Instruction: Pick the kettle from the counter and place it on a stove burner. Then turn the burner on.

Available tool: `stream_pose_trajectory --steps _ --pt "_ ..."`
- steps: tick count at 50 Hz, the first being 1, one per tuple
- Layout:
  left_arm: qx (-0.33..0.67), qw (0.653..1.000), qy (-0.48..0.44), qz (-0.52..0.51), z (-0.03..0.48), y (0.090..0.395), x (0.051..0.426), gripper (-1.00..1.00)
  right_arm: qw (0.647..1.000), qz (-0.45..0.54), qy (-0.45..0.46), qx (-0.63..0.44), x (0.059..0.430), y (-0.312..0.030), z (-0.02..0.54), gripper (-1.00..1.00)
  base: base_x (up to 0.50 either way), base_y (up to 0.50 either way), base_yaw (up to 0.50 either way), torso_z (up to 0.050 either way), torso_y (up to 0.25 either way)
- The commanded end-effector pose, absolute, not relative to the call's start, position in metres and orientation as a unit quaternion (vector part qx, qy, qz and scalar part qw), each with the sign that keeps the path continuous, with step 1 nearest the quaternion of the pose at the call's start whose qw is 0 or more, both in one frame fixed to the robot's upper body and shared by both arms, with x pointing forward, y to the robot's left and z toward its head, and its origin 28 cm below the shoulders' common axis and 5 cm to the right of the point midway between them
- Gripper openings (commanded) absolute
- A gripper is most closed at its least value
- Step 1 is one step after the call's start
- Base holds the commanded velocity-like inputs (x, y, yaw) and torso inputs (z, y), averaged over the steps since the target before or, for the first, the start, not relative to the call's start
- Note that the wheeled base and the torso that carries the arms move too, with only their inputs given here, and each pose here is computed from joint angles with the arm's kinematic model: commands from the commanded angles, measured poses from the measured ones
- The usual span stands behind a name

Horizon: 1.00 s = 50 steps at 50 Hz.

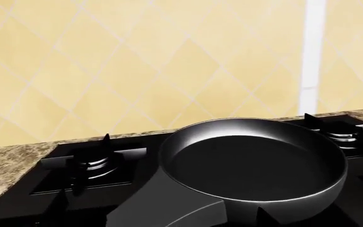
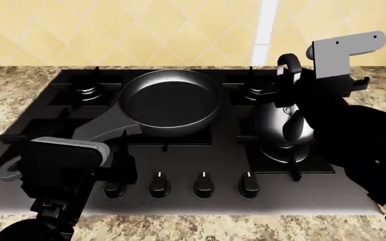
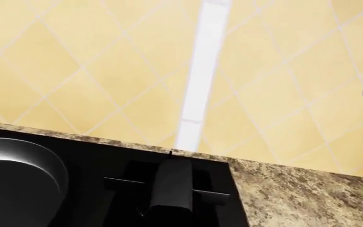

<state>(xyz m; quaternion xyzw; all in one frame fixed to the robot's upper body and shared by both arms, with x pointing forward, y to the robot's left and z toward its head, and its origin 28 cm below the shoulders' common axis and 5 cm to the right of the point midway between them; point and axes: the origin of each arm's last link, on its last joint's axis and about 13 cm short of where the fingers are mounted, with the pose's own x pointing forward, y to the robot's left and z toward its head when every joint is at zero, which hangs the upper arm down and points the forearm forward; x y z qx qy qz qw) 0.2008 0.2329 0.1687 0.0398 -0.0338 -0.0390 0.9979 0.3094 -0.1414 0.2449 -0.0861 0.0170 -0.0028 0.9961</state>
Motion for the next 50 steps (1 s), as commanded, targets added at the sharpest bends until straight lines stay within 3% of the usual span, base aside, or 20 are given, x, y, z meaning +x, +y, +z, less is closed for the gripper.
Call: stream_pose_trajectory --steps 1,33,50 --pt "0.039 0.998 -0.031 -0.039 0.167 0.233 0.202 1.0 0.994 -0.033 0.021 -0.103 0.312 -0.149 0.243 1.0 0.0 0.0 0.0 0.0 0.0" --pt "0.036 0.998 -0.038 -0.04 0.17 0.233 0.199 1.0 0.995 -0.04 -0.017 -0.084 0.282 -0.146 0.279 1.0 0.0 0.0 0.0 0.0 0.0" --pt "0.031 0.998 -0.04 -0.041 0.169 0.234 0.195 1.0 0.997 -0.029 -0.046 -0.061 0.228 -0.135 0.301 1.0 0.0 0.0 0.0 0.0 0.0"
